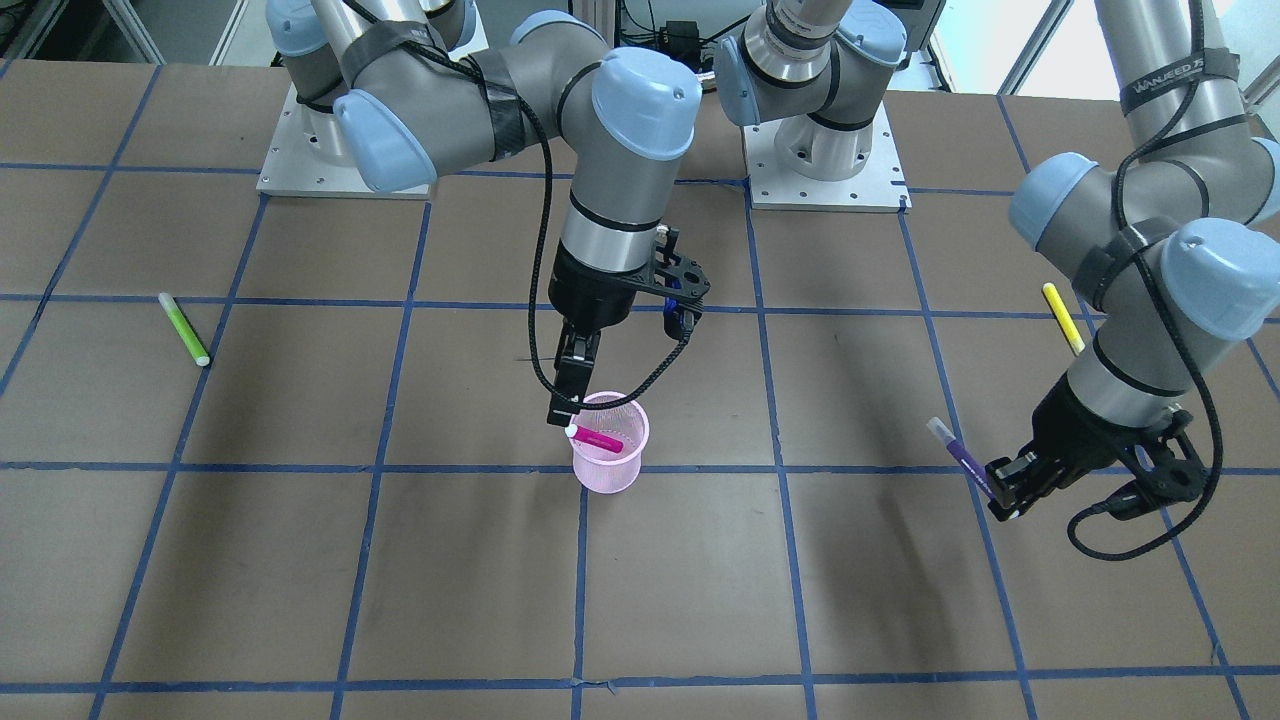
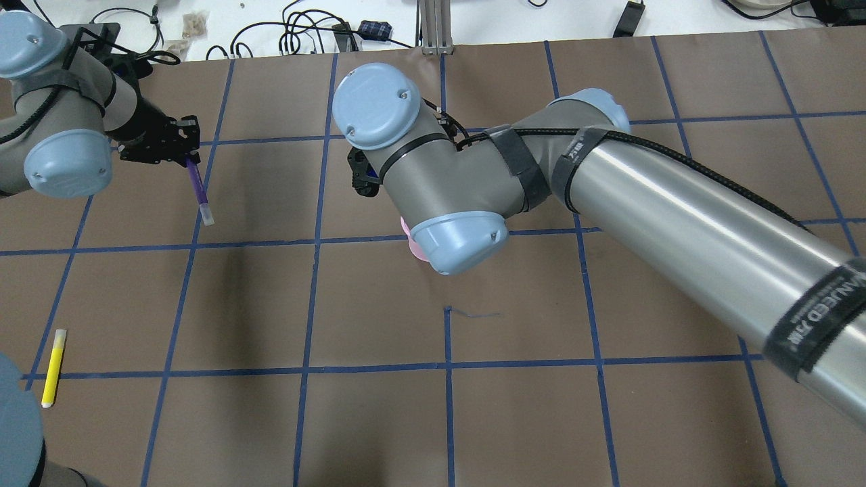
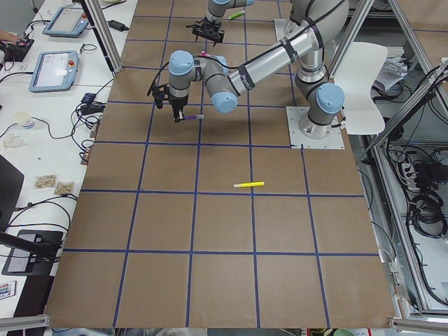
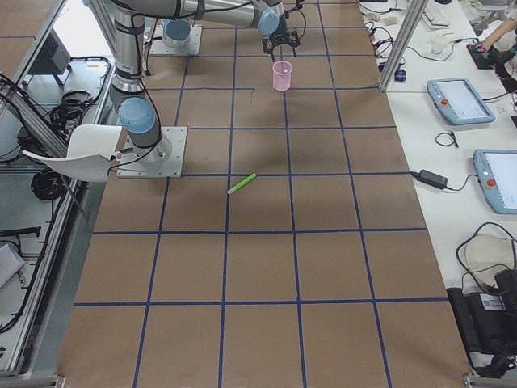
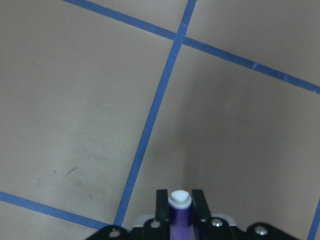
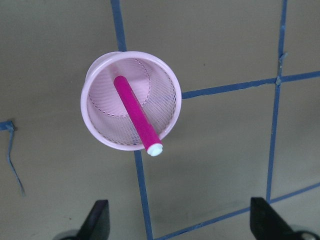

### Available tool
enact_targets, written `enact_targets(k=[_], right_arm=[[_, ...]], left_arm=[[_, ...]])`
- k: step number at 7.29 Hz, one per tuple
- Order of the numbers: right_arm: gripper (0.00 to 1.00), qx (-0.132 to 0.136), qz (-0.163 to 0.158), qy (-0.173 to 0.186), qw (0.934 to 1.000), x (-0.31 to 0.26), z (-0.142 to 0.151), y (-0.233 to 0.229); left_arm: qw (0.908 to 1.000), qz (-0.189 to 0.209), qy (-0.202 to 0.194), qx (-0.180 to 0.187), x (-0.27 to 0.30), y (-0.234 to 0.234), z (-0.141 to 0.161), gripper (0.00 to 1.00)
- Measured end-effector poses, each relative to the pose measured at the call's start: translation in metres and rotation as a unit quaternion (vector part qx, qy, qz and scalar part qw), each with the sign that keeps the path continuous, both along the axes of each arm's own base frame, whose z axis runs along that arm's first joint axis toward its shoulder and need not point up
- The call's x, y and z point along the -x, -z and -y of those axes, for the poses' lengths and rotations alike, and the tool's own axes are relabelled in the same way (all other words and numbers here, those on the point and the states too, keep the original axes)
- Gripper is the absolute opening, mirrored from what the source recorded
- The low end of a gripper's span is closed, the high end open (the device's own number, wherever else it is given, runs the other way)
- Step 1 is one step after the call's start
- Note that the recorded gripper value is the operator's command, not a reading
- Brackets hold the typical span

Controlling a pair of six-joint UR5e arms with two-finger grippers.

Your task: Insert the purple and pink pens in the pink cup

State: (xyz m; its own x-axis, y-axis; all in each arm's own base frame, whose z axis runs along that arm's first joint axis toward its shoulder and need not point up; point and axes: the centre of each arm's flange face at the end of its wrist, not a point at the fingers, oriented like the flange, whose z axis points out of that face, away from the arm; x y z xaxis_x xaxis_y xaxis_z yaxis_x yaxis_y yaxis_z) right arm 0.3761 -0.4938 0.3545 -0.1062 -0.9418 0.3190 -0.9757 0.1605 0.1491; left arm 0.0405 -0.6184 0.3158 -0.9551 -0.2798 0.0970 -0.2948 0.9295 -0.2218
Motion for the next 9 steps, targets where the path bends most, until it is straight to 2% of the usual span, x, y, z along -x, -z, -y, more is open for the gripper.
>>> enact_targets(k=[1, 3, 5, 6, 7, 8, 9], right_arm=[[1.00, -0.004, 0.028, 0.021, 0.9994, 0.028, 0.001, -0.029], [1.00, -0.004, 0.080, 0.077, 0.9938, 0.095, 0.007, -0.081], [1.00, -0.017, 0.117, 0.138, 0.9834, 0.155, 0.000, -0.120], [1.00, -0.028, 0.125, 0.181, 0.9750, 0.173, -0.009, -0.130], [1.00, -0.028, 0.134, 0.236, 0.9620, 0.183, -0.018, -0.139], [1.00, -0.024, 0.143, 0.302, 0.9421, 0.188, -0.027, -0.146], [1.00, -0.021, 0.153, 0.365, 0.9180, 0.190, -0.037, -0.153]], left_arm=[[0.9997, 0.001, 0.003, 0.023, 0.032, -0.011, 0.006, 0.00], [0.9985, -0.004, 0.010, 0.053, 0.091, -0.024, 0.008, 0.00], [0.9969, -0.023, -0.002, 0.076, 0.155, -0.035, 0.000, 0.00], [0.9950, -0.031, -0.006, 0.094, 0.198, -0.039, -0.008, 0.00], [0.9934, -0.032, -0.009, 0.110, 0.238, -0.040, -0.020, 0.00], [0.9927, -0.025, -0.010, 0.117, 0.276, -0.036, -0.033, 0.00], [0.9924, -0.022, -0.016, 0.120, 0.307, -0.031, -0.045, 0.00]])
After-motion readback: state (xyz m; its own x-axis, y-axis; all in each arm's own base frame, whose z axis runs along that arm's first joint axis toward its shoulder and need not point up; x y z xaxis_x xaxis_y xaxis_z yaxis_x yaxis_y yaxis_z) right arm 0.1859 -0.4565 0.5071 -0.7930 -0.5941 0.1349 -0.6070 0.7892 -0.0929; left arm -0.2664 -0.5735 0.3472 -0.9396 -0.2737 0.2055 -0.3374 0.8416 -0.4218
